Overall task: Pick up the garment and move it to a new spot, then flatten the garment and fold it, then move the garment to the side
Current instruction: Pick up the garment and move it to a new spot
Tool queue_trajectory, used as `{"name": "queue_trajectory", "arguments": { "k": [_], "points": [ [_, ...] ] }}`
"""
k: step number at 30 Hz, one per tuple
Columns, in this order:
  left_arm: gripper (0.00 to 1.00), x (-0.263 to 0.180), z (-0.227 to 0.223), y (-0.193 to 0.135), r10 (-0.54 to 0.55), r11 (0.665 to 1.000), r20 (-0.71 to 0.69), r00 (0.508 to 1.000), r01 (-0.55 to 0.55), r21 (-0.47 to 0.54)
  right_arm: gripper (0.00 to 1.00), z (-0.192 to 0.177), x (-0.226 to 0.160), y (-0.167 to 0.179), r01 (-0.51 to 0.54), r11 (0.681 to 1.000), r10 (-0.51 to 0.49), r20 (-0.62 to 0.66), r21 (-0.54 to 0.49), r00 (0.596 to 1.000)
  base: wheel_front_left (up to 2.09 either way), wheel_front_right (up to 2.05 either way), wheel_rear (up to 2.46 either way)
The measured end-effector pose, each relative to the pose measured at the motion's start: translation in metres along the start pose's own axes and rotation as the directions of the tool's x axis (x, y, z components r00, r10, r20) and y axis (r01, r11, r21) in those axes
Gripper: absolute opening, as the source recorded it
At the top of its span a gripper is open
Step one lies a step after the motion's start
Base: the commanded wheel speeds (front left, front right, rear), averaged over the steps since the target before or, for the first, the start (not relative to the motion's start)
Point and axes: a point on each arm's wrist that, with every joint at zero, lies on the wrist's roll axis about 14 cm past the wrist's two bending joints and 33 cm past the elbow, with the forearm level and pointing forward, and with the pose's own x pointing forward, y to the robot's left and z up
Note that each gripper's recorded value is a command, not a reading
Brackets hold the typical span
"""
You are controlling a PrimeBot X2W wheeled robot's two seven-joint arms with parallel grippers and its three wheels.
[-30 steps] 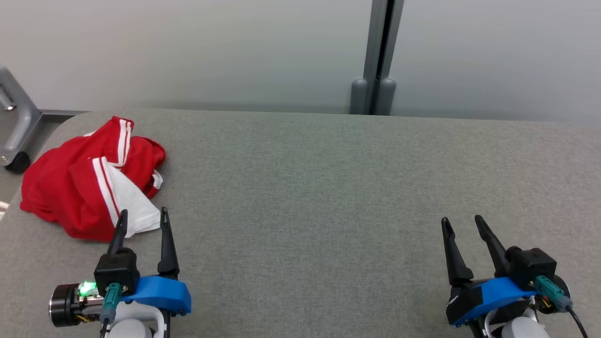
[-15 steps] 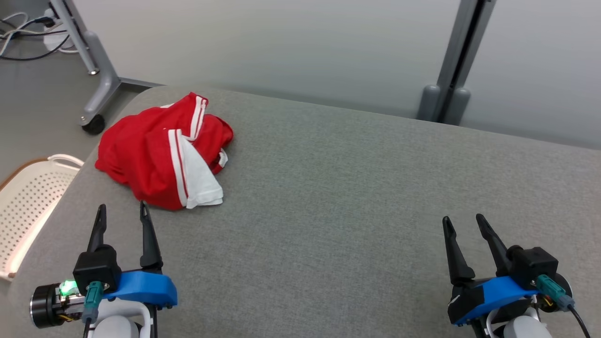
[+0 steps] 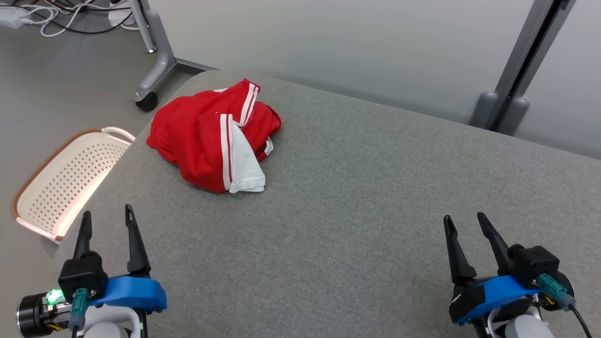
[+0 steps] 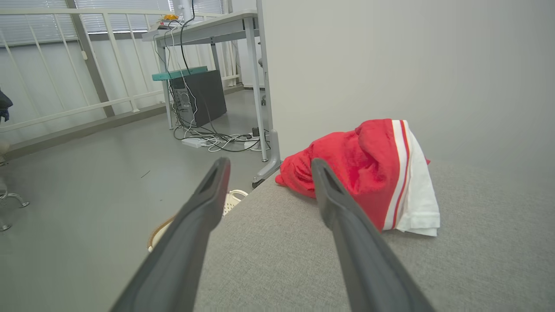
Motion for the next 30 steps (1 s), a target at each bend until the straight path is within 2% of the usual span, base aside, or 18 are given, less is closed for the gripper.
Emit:
{"name": "queue_trajectory", "arguments": {
  "k": [6,12,19,23,28,30],
  "points": [
    [1.00,-0.001,-0.001,0.007,0.021,1.000,-0.004,1.000,-0.021,0.002,1.00,-0.004,0.001,0.004,-0.013,1.000,0.013,-0.009,0.002,1.000,0.00,0.00,0.00],
    [1.00,0.012,0.000,-0.004,0.000,1.000,-0.004,1.000,0.000,0.002,1.00,-0.008,-0.003,-0.008,0.011,1.000,-0.011,-0.018,0.004,1.000,0.00,0.00,0.00],
    [1.00,0.069,0.029,-0.033,-0.060,0.998,0.077,0.995,0.060,0.007,1.00,-0.008,-0.004,-0.043,0.074,0.997,-0.074,-0.006,-0.011,0.997,0.00,0.00,0.00],
    [1.00,0.116,0.047,-0.063,-0.121,0.993,0.127,0.984,0.119,0.024,1.00,-0.009,-0.005,-0.071,0.122,0.992,-0.122,0.004,-0.027,0.993,0.00,0.00,0.00],
    [1.00,0.164,0.036,-0.101,-0.207,0.976,0.094,0.974,0.200,0.086,1.00,-0.009,-0.009,-0.109,0.195,0.980,-0.194,0.018,-0.046,0.981,0.00,0.00,0.00],
    [1.00,0.180,0.022,-0.110,-0.224,0.969,0.034,0.974,0.219,0.115,1.00,-0.010,-0.012,-0.120,0.218,0.975,-0.217,0.019,-0.050,0.976,0.00,0.00,0.00]
  ]
}}
